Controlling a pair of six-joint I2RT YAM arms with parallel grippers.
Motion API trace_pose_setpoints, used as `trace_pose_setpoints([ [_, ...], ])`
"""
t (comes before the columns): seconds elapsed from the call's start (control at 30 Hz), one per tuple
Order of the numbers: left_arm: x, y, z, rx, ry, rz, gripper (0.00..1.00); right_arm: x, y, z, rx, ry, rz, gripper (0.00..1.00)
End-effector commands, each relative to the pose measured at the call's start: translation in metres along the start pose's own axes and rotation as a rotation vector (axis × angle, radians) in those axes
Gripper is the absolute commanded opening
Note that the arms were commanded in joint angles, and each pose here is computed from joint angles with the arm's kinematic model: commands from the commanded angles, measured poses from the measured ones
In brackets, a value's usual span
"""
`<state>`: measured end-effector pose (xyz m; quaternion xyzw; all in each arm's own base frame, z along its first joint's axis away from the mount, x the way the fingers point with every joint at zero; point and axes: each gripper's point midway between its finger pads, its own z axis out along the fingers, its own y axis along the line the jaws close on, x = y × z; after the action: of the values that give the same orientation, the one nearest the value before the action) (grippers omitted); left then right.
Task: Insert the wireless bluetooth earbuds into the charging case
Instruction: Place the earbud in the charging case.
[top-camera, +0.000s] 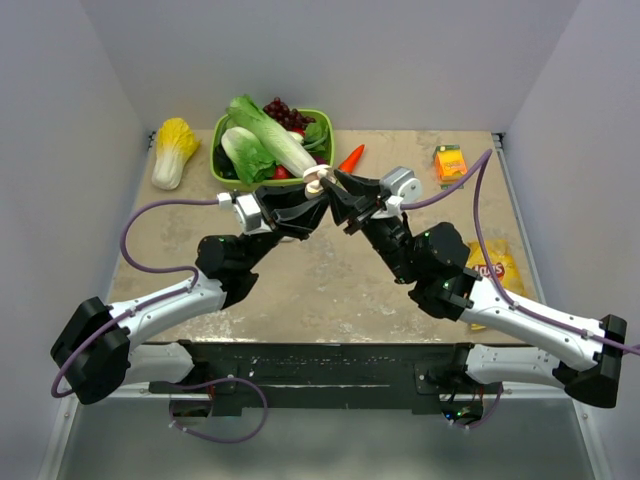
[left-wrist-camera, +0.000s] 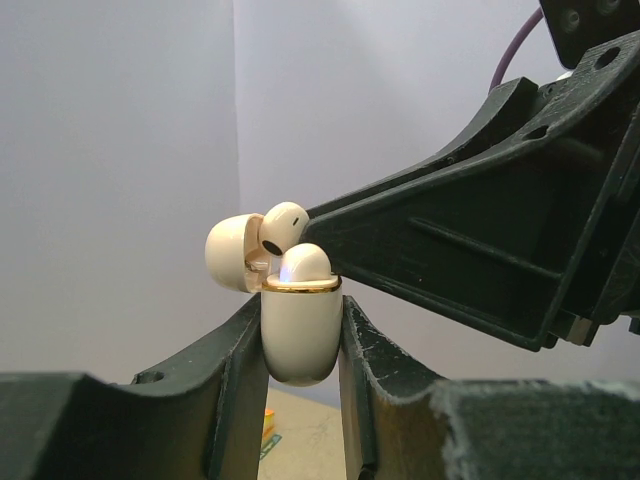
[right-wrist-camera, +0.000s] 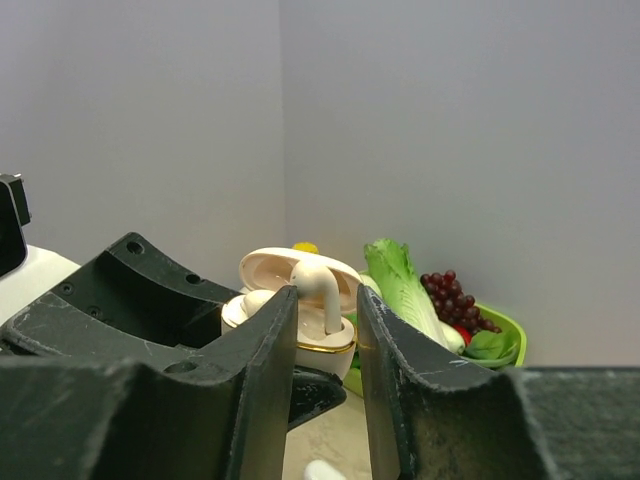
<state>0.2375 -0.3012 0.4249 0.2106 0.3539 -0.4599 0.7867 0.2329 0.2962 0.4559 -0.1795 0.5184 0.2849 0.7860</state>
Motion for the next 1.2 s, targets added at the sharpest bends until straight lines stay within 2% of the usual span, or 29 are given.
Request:
trace_pose_setpoints([
  [0.0, -0.06, -0.003, 0.011, 0.017, -0.213, 0.059, 0.0, -0.018, -0.002, 0.004, 0.018, -0.022, 0.043, 0.37],
  [0.23, -0.056, -0.001, 0.01, 0.011, -0.205, 0.059, 0.0, -0.025, -0.005, 0.005, 0.039, -0.03, 0.064, 0.43],
  [0.83, -0.056, -0.001, 0.006, 0.005, -0.206, 0.061, 0.0, -0.03, -0.02, 0.005, 0.125, -0.031, 0.095, 0.47],
  [1.17, -0.059, -0.001, 0.006, 0.005, -0.21, 0.066, 0.0, -0.029, -0.023, 0.004, 0.144, -0.024, 0.101, 0.55],
])
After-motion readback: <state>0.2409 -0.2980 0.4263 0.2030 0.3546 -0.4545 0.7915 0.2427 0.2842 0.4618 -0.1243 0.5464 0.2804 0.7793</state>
